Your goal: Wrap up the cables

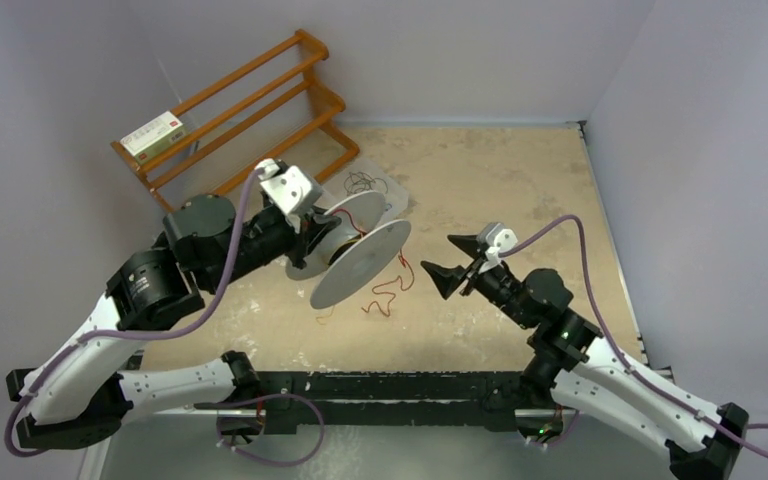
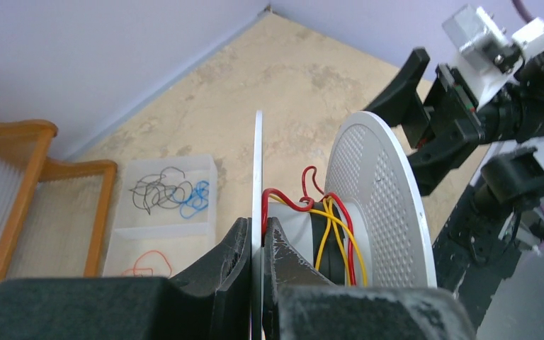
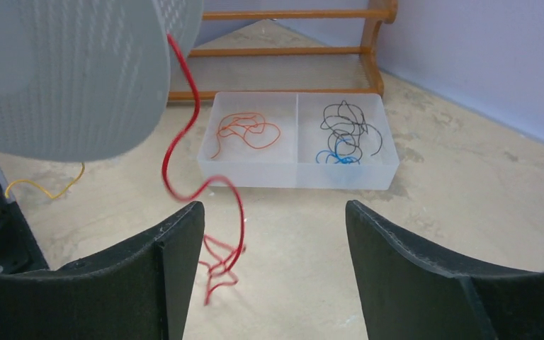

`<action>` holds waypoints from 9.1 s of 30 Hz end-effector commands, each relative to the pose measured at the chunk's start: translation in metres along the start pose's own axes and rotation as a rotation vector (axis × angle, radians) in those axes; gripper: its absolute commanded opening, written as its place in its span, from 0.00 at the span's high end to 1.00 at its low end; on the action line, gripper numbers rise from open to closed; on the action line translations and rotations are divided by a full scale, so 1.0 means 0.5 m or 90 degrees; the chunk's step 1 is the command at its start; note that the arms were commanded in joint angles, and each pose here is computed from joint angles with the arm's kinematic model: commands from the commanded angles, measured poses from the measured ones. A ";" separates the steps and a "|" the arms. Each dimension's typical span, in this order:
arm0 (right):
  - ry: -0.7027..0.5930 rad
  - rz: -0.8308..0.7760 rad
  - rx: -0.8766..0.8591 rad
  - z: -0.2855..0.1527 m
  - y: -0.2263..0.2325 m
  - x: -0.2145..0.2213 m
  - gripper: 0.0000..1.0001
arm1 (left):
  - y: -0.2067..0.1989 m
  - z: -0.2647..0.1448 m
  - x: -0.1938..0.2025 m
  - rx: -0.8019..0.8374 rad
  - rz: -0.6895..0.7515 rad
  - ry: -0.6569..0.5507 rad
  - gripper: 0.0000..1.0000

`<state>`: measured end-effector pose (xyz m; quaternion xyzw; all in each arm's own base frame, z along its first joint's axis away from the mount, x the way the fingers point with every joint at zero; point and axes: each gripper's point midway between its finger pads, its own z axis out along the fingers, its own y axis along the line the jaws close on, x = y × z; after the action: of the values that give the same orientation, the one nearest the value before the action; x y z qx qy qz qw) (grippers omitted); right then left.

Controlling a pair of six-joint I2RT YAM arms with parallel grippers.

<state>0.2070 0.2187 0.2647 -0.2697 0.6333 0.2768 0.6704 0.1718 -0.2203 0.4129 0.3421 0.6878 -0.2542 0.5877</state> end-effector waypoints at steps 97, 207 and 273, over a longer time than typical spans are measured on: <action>-0.090 0.078 -0.350 0.086 0.407 -0.090 1.00 | 0.265 0.155 0.003 -0.635 0.077 0.030 1.00; -0.049 0.143 0.065 0.077 0.110 0.075 0.39 | 0.089 -0.059 -0.296 -0.213 -0.296 -0.412 1.00; -0.194 -0.091 -0.179 0.208 0.119 -0.004 0.65 | 0.077 -0.078 -0.327 -0.176 -0.297 -0.400 1.00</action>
<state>0.2371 0.3309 0.2337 -0.3754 0.5037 0.3361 0.7018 0.2011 -0.2162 0.5337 0.0494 0.6151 -0.3161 0.7206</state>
